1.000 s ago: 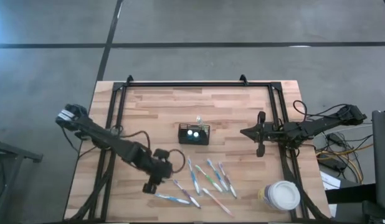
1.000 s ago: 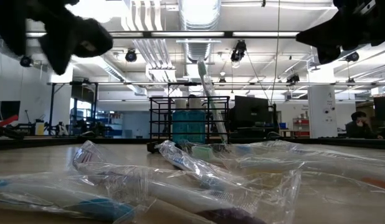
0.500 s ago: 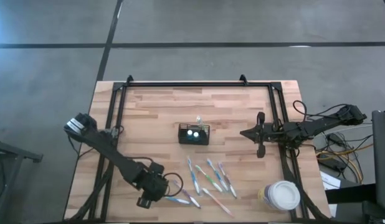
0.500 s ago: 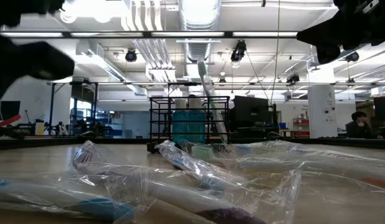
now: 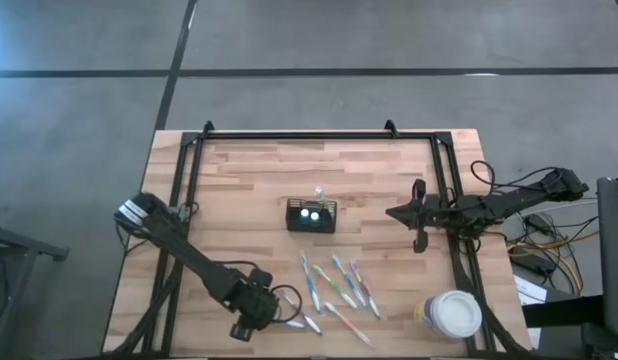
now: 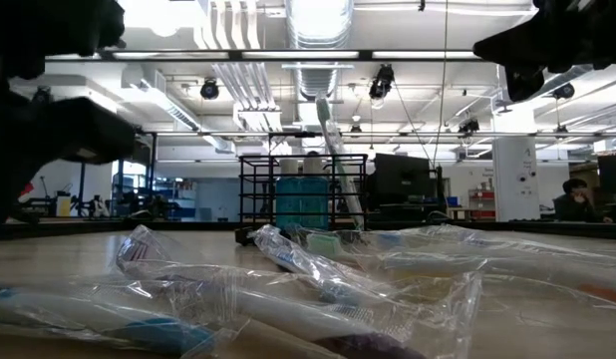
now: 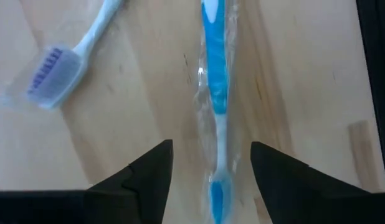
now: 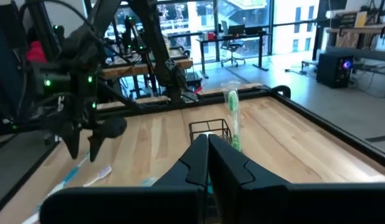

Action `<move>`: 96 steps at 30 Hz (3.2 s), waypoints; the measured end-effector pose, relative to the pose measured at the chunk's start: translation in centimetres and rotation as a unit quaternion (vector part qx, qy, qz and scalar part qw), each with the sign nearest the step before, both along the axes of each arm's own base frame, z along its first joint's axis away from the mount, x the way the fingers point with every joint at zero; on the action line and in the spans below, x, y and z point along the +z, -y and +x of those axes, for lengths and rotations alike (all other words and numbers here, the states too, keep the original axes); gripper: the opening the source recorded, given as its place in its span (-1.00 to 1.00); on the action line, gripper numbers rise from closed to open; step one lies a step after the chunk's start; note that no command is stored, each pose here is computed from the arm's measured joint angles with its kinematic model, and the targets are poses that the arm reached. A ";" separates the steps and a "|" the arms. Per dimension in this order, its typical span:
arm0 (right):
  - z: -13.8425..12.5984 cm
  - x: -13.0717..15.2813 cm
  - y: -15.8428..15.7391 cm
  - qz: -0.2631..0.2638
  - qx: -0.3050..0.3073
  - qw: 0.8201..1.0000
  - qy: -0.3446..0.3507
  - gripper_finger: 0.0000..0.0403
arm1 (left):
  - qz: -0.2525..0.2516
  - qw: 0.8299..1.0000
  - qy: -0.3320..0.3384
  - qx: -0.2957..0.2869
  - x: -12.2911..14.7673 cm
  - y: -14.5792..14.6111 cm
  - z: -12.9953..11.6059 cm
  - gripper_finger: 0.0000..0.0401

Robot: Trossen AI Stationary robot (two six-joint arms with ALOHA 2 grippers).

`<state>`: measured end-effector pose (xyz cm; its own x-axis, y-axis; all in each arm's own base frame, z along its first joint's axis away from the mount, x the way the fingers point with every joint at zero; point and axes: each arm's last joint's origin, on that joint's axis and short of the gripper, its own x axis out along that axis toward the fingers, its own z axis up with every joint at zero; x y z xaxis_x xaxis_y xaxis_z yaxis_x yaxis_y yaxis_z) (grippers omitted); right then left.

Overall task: Pick & Place toothbrushing station
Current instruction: Put the left blue toothbrush into the black wire organizer

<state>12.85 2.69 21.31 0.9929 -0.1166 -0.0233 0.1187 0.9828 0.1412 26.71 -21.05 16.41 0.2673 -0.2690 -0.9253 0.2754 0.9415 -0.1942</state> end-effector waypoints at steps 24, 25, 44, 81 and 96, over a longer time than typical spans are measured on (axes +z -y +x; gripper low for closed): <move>0.0 0.0 -0.1 0.025 0.009 1.000 0.004 -0.96 | 0.088 0.994 -0.022 -0.055 0.0 -0.1 -0.9 -0.96; 0.0 0.0 -0.1 0.025 0.009 1.000 0.003 -0.96 | 0.104 0.992 -0.030 -0.059 0.7 -0.6 -1.4 -0.97; 1.7 0.4 -0.8 0.022 0.045 0.998 0.038 -0.96 | 0.482 0.844 0.233 -0.038 15.8 -9.3 -6.2 -1.00; 18.1 15.2 -1.0 -0.073 -0.053 0.932 -0.351 0.12 | 0.720 0.658 0.181 -0.123 16.2 -12.3 4.7 -1.00; 18.2 15.2 -0.3 -0.048 0.008 0.938 -0.343 0.12 | 0.723 0.660 0.172 -0.112 16.2 -13.3 4.9 -1.00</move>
<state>31.01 3.00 36.48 0.7502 -0.1352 -0.6472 0.1340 0.9896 -0.0515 31.64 -7.77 32.58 0.6308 0.7607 -0.1533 0.2326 0.0031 0.9726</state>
